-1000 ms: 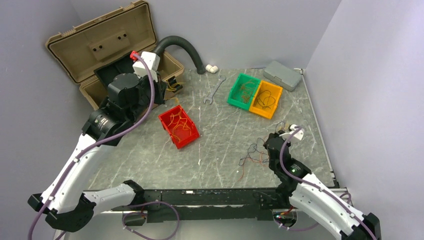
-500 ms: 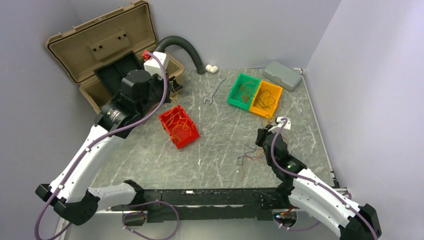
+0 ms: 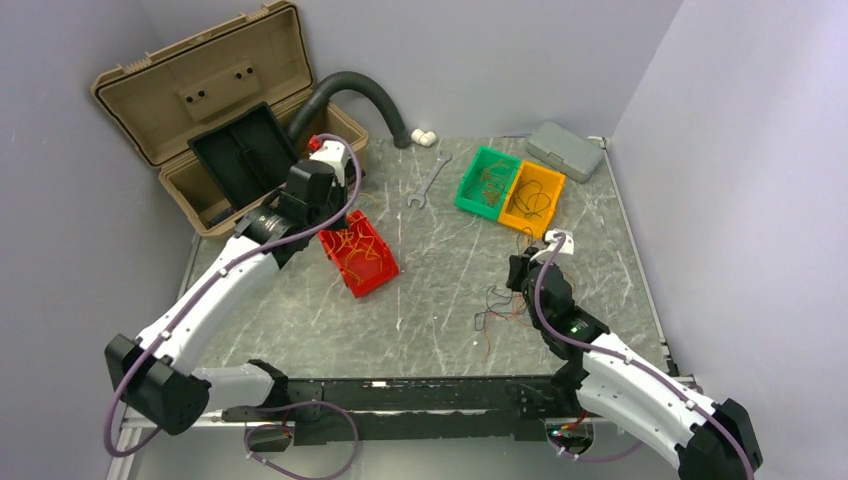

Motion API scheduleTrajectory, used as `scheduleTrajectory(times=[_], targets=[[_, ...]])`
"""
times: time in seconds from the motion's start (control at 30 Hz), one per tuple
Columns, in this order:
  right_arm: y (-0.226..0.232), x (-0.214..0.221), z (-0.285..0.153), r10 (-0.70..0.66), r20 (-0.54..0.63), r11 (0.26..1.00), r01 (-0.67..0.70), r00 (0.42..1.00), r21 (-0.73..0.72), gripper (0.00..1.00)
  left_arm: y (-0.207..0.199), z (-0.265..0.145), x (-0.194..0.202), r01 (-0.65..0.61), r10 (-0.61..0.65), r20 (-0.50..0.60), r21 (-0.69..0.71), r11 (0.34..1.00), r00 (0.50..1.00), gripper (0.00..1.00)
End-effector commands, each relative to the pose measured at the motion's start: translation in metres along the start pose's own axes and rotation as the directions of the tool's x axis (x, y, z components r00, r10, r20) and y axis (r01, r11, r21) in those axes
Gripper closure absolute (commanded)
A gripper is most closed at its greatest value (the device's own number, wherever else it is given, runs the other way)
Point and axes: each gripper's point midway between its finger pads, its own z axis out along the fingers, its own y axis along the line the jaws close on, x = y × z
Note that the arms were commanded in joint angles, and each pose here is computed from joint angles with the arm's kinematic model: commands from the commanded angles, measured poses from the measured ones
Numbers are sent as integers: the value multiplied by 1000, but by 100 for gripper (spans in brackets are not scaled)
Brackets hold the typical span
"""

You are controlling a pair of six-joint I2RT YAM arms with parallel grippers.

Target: Untangle the cables

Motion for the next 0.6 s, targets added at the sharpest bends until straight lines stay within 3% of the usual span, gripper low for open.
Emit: scheduleTrajectory(times=[0.0, 0.27, 0.57], targets=[[18, -31, 3, 27, 71, 998, -23, 997, -52, 100, 6, 24, 19, 116, -117, -59, -33, 993, 991, 100], [21, -30, 5, 11, 67, 998, -7, 998, -61, 100, 7, 61, 57, 249, -248, -202, -25, 968, 947, 100], [19, -27, 7, 3, 67, 999, 1, 998, -51, 100, 10, 30, 13, 231, -230, -87, -5, 973, 969, 100]])
